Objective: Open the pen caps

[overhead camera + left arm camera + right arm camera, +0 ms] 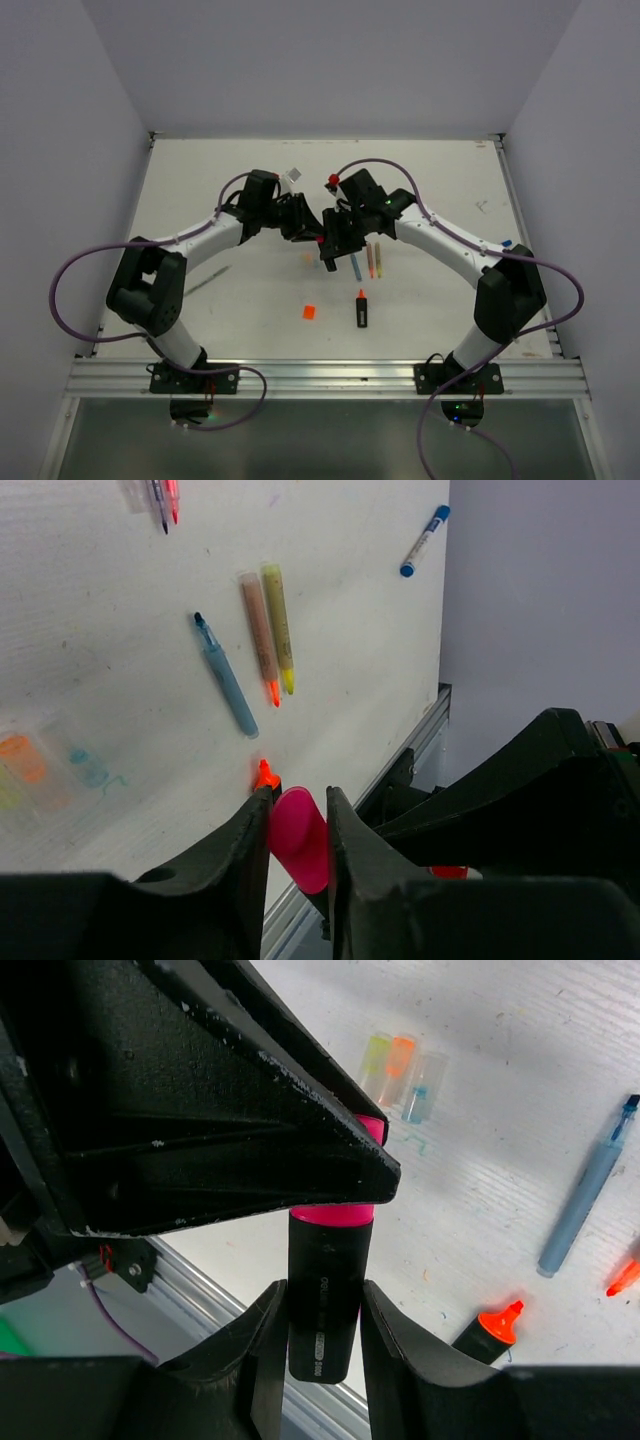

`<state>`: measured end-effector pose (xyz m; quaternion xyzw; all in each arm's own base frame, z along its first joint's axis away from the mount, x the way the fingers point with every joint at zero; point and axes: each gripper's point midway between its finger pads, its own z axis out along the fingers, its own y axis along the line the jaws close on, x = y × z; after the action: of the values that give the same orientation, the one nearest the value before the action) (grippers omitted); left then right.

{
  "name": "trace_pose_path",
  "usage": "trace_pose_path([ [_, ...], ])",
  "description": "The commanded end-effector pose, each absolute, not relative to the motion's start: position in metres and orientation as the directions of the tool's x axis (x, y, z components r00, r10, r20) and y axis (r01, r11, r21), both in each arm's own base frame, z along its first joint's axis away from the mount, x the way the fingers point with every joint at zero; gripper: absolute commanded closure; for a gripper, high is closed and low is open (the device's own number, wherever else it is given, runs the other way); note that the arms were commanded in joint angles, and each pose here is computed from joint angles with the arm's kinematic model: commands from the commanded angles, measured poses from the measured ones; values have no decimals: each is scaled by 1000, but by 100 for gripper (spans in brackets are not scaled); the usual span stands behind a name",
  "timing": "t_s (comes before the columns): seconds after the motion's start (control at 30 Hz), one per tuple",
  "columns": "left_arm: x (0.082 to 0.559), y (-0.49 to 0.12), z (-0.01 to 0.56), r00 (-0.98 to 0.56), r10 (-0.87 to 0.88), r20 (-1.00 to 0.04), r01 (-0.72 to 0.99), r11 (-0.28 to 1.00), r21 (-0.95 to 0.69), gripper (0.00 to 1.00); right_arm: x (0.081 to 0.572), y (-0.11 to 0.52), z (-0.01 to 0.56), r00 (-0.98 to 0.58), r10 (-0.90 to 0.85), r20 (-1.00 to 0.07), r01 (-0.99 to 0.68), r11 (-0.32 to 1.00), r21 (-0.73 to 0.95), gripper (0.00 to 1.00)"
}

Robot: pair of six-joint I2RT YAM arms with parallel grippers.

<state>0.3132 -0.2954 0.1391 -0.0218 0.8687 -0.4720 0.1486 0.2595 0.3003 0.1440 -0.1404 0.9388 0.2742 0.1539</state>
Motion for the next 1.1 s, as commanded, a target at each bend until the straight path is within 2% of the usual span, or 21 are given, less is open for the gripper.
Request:
trace_pose_path([
  [0.0,317,-303,156,-956,-163,-246,132,511,-850,75,265,319,166,-900,-158,-407,-375,757,535,100],
  [0.03,316,-304,156,-957,-160,-244,133,507,-852,85,264,320,167,-902,-155,-402,-372,753,543,100],
  [0.1,315,-304,156,-958,-156,-240,132,501,-855,100,263,322,164,-905,-157,-396,-372,744,555,100],
  [0.2,316,-303,159,-955,-168,-245,130,506,-853,100,261,315,153,-911,-169,-375,-358,774,522,100],
  [0.3,322,-296,160,-945,-211,-252,98,552,-828,100,263,291,134,-889,-239,-391,-371,876,308,100],
  [0.37,327,-288,159,-936,-251,-247,56,587,-808,100,264,276,125,-852,-332,-405,-403,909,103,100],
  [0.43,331,-280,156,-928,-290,-232,10,605,-796,100,263,272,124,-831,-383,-403,-421,907,7,100],
  [0.57,333,-269,153,-917,-337,-215,-45,622,-782,100,255,273,115,-824,-425,-373,-438,897,-56,100],
  [0.63,332,-269,155,-918,-330,-221,-27,606,-795,100,248,285,116,-822,-429,-374,-470,882,23,100],
  [0.67,338,-274,170,-904,-335,-265,33,564,-825,100,241,290,111,-824,-431,-368,-489,869,79,100],
  [0.73,328,-278,170,-910,-313,-271,78,514,-854,100,227,306,116,-847,-393,-358,-492,834,248,100],
  [0.77,333,-283,186,-890,-310,-335,162,471,-867,100,220,313,117,-858,-384,-342,-491,808,325,100],
  [0.87,326,-281,189,-882,-290,-372,215,455,-864,100,214,323,132,-882,-313,-352,-459,744,486,100],
  [0.9,322,-279,186,-880,-286,-379,221,459,-860,100,206,330,145,-900,-290,-325,-431,692,579,100],
  [1.0,320,-272,190,-857,-294,-422,258,465,-847,100,218,328,158,-922,-206,-329,-384,608,695,100],
  [1.07,322,-264,190,-840,-321,-438,263,466,-845,100,209,328,167,-937,-218,-272,-347,521,780,100],
])
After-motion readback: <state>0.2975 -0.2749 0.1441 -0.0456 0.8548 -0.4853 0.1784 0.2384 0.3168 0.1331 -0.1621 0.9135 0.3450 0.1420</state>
